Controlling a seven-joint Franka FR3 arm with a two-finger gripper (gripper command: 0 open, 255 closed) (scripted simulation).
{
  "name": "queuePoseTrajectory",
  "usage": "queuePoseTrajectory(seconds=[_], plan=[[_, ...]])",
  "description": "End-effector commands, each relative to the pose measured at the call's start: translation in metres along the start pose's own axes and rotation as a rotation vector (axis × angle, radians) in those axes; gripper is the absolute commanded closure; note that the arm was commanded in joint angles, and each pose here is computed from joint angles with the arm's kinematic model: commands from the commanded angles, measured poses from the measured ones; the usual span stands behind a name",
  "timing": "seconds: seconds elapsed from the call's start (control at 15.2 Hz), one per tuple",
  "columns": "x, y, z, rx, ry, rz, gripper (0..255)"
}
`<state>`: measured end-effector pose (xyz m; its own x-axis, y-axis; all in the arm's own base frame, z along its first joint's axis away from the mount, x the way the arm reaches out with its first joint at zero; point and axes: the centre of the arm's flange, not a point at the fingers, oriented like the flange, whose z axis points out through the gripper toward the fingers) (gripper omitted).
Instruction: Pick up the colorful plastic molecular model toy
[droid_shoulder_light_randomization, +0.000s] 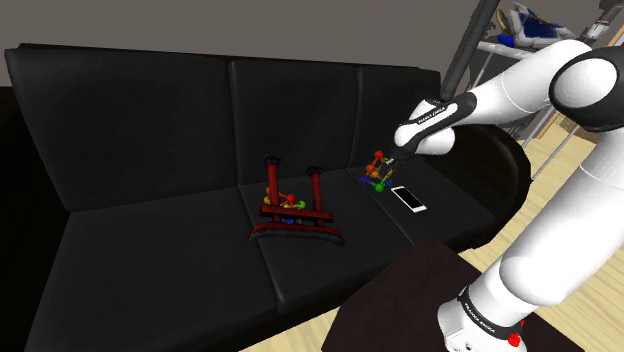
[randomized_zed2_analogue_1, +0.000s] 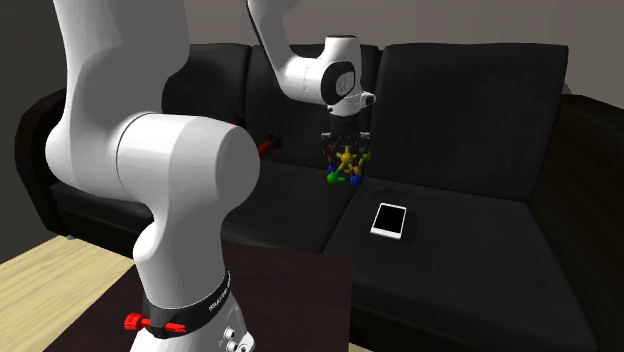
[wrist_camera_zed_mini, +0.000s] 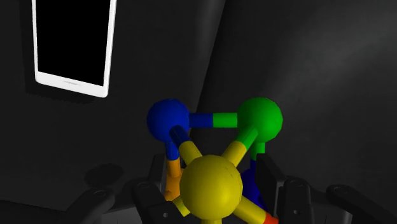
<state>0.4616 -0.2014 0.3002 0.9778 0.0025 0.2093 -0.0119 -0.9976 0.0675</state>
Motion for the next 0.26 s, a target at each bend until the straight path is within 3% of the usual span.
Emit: queuePoseTrajectory(seconds=[0.0,0.2], plan=[[0.0021,0.0006,-0.0109,0.0,0.0,0.0,255],[0.0033,0.0011,-0.0169,0.0,0.0,0.0,255]])
